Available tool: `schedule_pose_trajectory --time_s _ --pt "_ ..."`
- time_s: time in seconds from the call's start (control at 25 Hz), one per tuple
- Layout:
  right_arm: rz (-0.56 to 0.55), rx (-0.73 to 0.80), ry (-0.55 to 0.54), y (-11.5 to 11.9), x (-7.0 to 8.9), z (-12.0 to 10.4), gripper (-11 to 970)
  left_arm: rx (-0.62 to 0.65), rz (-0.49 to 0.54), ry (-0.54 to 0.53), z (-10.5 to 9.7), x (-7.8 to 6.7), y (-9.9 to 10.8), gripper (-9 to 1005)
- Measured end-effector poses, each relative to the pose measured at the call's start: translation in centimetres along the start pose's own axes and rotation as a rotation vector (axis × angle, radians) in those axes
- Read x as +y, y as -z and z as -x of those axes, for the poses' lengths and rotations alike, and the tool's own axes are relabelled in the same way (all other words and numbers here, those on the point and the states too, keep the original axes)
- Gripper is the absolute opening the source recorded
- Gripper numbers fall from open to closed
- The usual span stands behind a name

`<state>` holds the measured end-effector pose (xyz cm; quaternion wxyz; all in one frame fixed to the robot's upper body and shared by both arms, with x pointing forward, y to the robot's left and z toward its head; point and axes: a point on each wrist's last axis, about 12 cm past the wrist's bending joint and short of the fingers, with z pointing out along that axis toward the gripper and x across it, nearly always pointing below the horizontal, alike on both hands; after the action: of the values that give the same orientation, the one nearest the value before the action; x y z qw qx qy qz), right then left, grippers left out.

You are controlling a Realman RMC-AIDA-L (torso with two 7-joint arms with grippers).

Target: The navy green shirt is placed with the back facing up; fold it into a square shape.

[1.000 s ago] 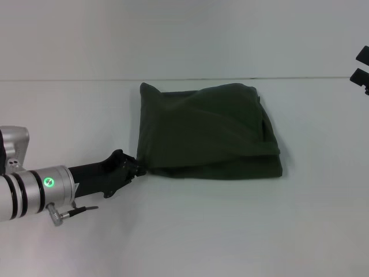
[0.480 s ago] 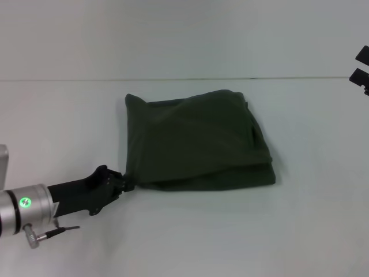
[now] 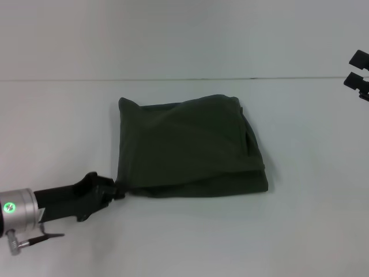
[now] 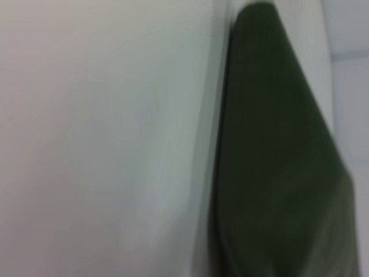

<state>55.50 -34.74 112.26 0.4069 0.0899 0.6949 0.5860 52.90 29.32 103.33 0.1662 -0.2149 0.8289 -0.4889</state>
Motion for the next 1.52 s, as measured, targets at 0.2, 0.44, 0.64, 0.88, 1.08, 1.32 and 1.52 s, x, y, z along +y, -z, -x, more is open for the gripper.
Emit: schedule_pose_trajectory --time_s 0.2,0.44,0.64,0.88,1.08,1.32,1.52 --pt "-0.017 0.008 0.002 0.4 -0.2 0.2 764 0.021 0.039 -0.072 0.9 0.2 3.5 120" --pt "-0.046 0.048 0.011 0.3 -0.4 -0.1 764 -0.041 -0.168 -0.154 2.4 -2.5 6.5 276" --pt "-0.107 0.165 0.044 -0.4 -0.7 -0.3 764 0.060 -0.252 -0.224 2.3 -4.6 3.6 490" --pt "-0.131 0.233 0.075 -1.3 -0.6 -0.2 764 0.031 -0.286 -0.211 2.5 -6.8 -1.3 734" --pt "-0.125 0.211 0.072 -1.6 -0.7 -0.3 764 -0.080 -0.204 -0.165 2.6 -8.0 -6.8 900" --pt "-0.107 0.223 0.074 -1.9 -0.4 -0.4 764 -0.100 -0.069 -0.183 2.6 -7.2 -8.4 930" --pt "-0.100 0.241 0.107 -1.9 -0.2 -0.3 764 -0.062 -0.233 -0.281 3.3 -8.4 -4.6 928"
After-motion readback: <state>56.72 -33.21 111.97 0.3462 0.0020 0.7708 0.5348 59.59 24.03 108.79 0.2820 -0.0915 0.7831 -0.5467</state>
